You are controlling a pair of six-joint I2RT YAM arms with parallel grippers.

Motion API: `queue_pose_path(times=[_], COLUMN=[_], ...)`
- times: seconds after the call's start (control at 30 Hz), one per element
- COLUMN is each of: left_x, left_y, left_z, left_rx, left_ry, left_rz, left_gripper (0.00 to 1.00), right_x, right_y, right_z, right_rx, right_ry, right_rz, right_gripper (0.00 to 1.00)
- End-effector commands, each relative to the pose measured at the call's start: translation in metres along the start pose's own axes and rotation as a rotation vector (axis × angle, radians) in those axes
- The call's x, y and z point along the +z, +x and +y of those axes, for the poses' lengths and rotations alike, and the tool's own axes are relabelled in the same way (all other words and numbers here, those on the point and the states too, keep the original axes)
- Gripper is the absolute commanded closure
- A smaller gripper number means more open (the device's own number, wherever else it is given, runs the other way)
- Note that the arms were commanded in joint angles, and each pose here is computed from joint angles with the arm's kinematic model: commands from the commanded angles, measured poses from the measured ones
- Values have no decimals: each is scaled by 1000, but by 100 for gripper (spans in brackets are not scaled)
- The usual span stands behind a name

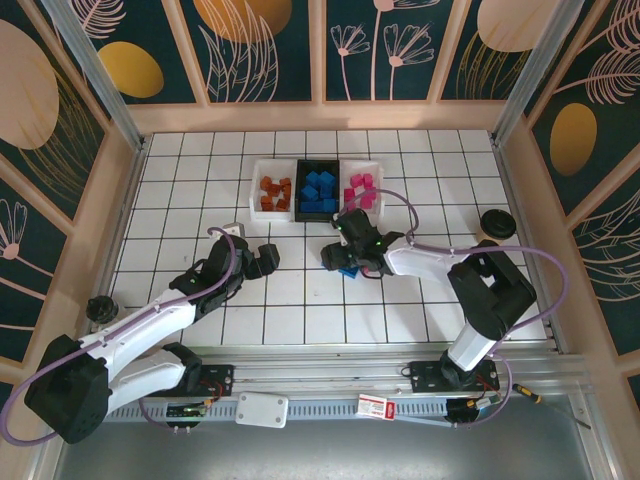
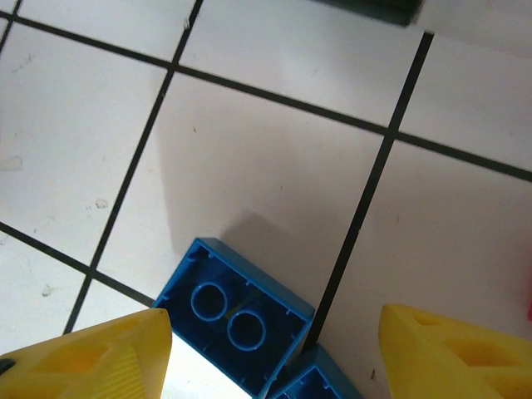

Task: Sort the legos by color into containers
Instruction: Pick up the lego from the center of the table, then place the lego in the container.

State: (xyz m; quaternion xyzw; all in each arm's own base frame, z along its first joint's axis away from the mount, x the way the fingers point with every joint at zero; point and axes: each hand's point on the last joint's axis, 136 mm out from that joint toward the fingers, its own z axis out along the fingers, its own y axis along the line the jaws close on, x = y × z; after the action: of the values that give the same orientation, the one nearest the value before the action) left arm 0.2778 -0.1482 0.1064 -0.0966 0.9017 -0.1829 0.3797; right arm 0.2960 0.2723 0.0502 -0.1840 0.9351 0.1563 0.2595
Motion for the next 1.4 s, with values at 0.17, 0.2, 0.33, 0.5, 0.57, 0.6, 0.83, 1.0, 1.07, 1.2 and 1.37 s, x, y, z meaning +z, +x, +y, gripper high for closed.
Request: queue_pose_path(times=[0.17, 0.2, 0.33, 0.5, 0.57, 0.6, 0.83, 1.0, 1.07, 1.2, 1.37], left_x=[1, 1, 2, 4, 4, 3, 1, 1, 1, 1, -3], left_y=[-2, -2, -2, 0, 1, 1, 1, 1, 1, 2, 1], left_z=[3, 3, 2, 2, 3, 3, 4, 4, 3, -1, -2], left_rx=[-7, -7, -8, -8, -8, -6, -4, -7, -10, -9, 3], left_ry=[-10, -10, -6, -5, -9, -8, -6, -6, -1, 16, 15], left_rz=[-15, -13, -12, -3, 0, -2, -7, -7, -6, 9, 14], left_gripper=[1, 1, 1, 1, 1, 1, 1, 1, 1, 1, 1], right_x=[-1, -2, -5, 1, 2, 1, -43, -82, -86, -62, -10], right_y=[54, 57, 68, 75, 75, 74, 28, -47, -83, -139, -189], right_z=[2, 2, 5, -4, -2, 0, 42, 68, 69, 57, 25], right_rx=[-6, -12, -37, -48, -56, -60, -91, -101, -79, -42, 27], right_ry=[-10, -2, 46, 117, 120, 116, -72, -176, -194, -148, -51], right_rz=[113, 119, 137, 153, 152, 144, -3, -198, -272, -336, -343], right_gripper=[34, 34, 39, 53, 63, 68, 79, 80, 82, 82, 82])
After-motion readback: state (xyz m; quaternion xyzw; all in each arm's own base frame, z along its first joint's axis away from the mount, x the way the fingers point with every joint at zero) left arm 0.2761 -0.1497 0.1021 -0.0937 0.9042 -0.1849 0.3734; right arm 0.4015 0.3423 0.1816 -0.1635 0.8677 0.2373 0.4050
